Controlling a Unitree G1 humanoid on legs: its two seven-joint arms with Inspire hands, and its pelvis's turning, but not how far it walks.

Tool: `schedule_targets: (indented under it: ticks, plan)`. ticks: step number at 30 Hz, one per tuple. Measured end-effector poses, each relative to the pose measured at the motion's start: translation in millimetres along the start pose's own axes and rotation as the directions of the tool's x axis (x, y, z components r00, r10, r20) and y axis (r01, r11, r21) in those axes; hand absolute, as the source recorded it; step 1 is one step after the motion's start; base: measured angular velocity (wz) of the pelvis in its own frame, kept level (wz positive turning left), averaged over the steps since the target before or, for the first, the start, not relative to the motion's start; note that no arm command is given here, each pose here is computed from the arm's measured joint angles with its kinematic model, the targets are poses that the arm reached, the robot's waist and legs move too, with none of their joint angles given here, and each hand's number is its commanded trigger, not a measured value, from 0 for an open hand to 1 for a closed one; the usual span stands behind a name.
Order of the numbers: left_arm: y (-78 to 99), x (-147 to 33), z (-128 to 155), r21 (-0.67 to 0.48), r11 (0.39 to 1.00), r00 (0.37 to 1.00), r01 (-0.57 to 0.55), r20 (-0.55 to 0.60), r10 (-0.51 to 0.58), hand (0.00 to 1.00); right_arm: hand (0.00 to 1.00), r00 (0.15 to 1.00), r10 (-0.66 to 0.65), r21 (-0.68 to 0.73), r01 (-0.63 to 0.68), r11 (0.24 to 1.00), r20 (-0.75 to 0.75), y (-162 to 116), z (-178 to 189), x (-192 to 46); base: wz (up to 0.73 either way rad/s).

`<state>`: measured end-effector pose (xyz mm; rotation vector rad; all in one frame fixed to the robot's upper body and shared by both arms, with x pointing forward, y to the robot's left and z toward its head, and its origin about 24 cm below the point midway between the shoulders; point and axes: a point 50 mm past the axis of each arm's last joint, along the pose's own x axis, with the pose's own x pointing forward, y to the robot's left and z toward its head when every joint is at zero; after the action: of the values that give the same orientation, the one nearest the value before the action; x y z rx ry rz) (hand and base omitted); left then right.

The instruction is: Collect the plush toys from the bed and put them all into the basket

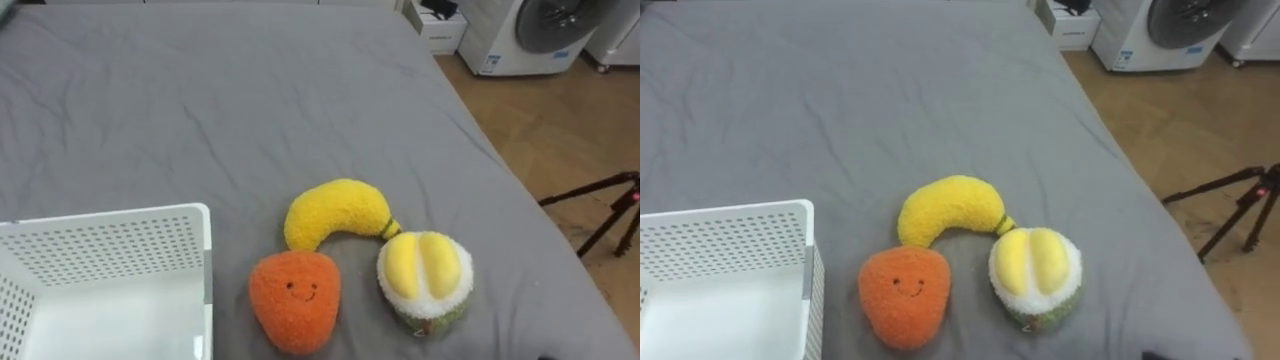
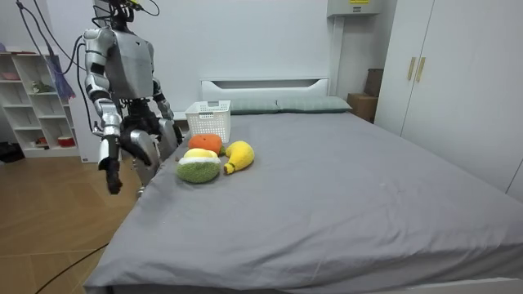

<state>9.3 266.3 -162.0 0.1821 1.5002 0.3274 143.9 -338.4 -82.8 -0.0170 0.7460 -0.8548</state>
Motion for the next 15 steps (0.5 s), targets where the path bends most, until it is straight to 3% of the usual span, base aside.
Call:
schedule_targets:
  ticks: [5, 15]
  plan:
    - [-1.2, -0.3, 1.5, 0.021, 1.000, 1.000, 0.002, 0.013, -0.002, 0.00, 0.00, 0.959, 0.101, 0.023, -0.111, 0.994, 0.263, 27.8, 58.2, -15.8, 0.00]
    - [-4.8, -1.1, 3.6, 0.002, 1.000, 0.999, 0.000, 0.039, 0.000, 0.00, 0.00, 0.908, 0.311, -0.140, -0.282, 0.949, 0.279, 63.0, 54.8, -29.3, 0.01]
